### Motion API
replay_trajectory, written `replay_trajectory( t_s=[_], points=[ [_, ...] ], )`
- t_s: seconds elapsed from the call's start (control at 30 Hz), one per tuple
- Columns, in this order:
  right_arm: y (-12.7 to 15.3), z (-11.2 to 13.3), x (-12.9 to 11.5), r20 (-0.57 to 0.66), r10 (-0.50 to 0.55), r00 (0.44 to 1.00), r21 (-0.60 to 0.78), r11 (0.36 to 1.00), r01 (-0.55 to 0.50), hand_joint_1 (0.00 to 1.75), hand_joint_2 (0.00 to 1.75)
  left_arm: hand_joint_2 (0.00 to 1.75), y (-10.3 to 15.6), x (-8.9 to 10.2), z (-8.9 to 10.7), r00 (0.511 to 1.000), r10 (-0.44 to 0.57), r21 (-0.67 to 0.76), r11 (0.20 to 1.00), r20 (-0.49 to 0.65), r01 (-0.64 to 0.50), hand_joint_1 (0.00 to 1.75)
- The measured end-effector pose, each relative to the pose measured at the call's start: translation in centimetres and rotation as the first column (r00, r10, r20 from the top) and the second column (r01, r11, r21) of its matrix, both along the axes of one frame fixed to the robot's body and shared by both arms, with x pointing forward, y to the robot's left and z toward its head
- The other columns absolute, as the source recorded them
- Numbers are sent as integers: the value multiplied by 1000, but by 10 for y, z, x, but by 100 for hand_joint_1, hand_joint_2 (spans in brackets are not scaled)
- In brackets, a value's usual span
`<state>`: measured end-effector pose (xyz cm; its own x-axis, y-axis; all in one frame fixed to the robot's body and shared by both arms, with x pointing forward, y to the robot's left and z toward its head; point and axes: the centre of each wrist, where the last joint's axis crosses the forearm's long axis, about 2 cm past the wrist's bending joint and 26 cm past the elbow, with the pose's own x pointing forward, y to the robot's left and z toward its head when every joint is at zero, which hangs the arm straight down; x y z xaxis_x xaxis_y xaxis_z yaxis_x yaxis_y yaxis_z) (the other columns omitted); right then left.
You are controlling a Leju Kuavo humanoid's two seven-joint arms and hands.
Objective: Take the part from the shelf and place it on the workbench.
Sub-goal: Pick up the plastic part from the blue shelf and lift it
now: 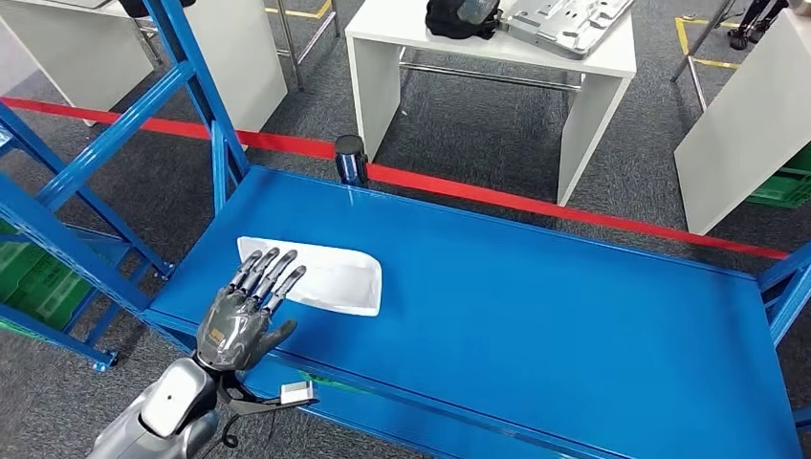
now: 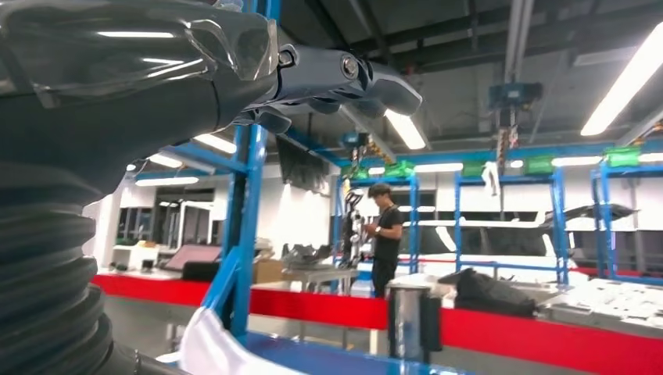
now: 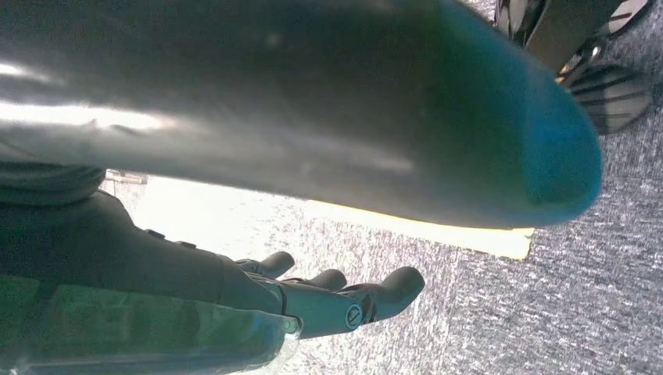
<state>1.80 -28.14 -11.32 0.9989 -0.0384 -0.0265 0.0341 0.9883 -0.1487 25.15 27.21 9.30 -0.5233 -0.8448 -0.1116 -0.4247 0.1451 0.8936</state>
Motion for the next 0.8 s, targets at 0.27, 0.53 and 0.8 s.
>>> replay_trajectory(
  t_s=[0.27,0.53,0.8],
  points=[
    [-3,0,0,-1,0,1000,-7,1000,0,0,0,175,0,-2,-4,1000,-4,9,1000,-16,4,0],
    [-4,0,1,14,16,1000,3,1000,-16,0,0,175,9,-3,-10,987,61,-58,996,-149,-70,0],
    [-17,0,0,17,28,999,24,999,-29,0,0,175,20,-1,-14,968,70,-69,994,-241,-89,0]
  ],
)
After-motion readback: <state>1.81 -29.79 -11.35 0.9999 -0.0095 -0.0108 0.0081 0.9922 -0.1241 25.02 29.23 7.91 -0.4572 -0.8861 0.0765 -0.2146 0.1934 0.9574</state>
